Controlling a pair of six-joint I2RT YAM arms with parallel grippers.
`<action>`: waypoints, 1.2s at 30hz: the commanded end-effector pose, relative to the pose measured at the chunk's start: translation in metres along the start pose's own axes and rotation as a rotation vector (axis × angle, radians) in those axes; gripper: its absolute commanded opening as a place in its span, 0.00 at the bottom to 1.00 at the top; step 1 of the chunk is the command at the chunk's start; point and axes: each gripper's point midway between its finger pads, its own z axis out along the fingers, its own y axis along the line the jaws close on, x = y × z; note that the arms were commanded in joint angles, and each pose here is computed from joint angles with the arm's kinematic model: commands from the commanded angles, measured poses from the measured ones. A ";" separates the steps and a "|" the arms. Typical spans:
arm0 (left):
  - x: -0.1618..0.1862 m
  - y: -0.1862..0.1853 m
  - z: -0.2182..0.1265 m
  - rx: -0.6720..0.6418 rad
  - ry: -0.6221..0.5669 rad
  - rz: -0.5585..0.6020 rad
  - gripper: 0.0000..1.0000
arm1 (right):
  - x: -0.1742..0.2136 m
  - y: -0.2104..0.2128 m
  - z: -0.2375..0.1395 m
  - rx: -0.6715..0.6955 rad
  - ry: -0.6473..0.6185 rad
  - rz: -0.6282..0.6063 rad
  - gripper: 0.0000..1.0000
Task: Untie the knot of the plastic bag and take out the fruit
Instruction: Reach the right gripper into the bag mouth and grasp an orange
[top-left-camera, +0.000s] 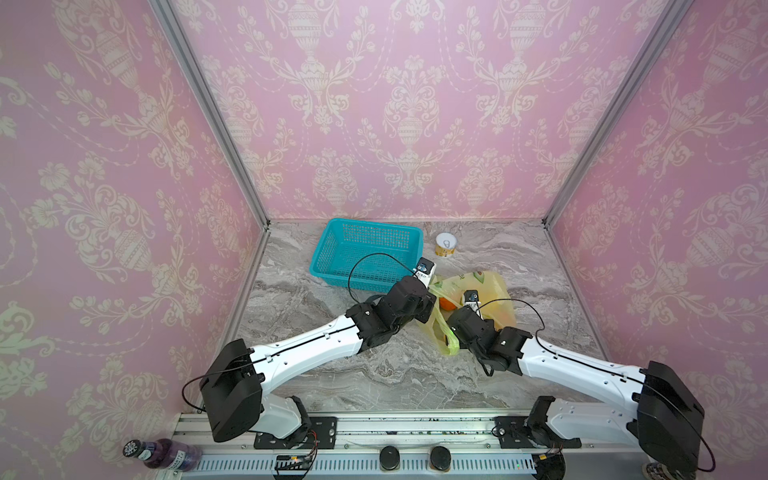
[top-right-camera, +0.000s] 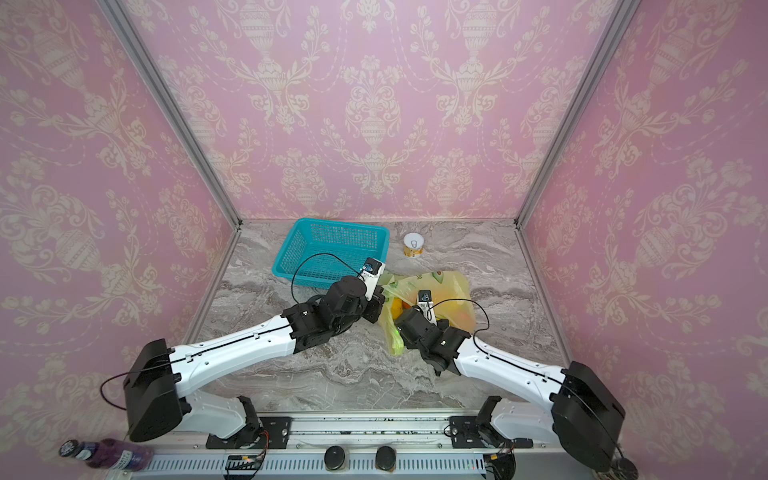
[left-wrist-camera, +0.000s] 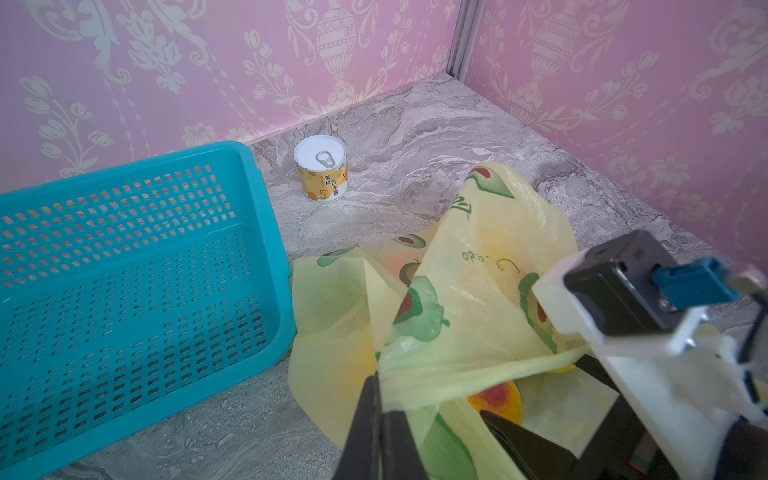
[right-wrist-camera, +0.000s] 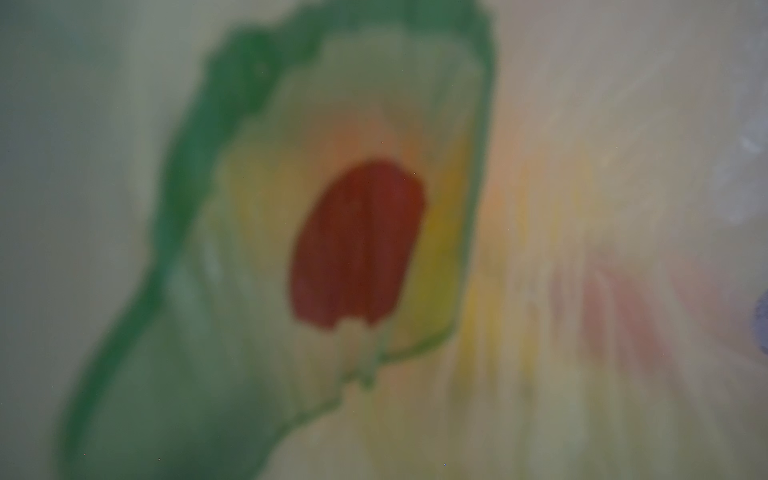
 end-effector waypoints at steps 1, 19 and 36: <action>-0.004 0.001 -0.007 0.016 -0.022 -0.018 0.00 | 0.001 0.014 0.016 -0.042 0.015 0.045 1.00; 0.000 0.010 -0.012 -0.020 -0.028 -0.002 0.00 | 0.027 0.015 0.080 0.068 0.104 0.055 0.79; 0.010 0.026 0.008 -0.106 0.003 0.008 0.00 | -0.009 0.024 0.003 -0.065 -0.020 -0.023 0.38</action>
